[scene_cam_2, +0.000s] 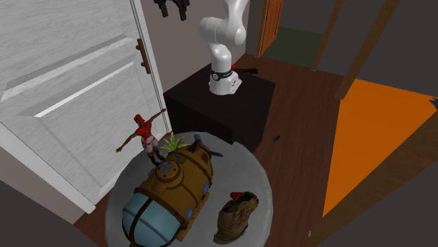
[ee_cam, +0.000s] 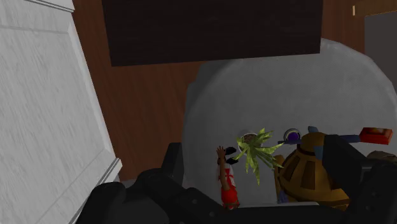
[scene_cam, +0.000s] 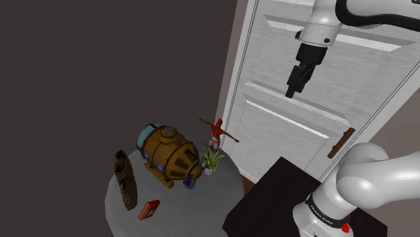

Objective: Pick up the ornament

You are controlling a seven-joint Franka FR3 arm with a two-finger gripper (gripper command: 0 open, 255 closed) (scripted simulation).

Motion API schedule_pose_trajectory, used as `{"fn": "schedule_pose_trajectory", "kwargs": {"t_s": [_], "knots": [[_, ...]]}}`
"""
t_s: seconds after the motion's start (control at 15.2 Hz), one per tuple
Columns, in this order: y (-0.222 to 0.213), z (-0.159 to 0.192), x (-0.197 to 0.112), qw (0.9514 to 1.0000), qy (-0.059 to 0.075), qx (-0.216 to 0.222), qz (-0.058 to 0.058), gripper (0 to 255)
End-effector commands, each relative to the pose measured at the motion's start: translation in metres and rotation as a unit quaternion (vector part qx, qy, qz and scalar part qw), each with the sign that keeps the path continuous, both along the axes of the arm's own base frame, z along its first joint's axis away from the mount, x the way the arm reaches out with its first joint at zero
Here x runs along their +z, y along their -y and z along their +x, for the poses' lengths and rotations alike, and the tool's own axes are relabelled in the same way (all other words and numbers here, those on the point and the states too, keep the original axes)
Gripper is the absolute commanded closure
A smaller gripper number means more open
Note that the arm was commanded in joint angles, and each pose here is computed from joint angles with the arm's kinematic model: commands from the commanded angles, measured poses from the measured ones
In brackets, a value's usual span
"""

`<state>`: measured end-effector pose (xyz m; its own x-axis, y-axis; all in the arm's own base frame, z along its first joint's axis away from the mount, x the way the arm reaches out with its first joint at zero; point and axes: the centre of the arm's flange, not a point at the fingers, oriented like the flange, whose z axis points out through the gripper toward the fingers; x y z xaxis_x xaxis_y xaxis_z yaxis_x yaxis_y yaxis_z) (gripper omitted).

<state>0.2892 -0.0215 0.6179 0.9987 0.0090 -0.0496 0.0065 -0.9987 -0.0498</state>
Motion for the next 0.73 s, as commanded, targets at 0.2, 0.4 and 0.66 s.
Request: {"fn": "schedule_pose_trajectory", "kwargs": {"t_s": [0.2,0.4,0.66], "knots": [[-0.024,-0.001,-0.029,0.9994,-0.006,-0.032,0.008,0],[-0.049,-0.001,-0.057,0.9977,-0.012,-0.065,0.015,0],[-0.083,0.002,-0.095,0.9936,-0.021,-0.108,0.025,0]]}}
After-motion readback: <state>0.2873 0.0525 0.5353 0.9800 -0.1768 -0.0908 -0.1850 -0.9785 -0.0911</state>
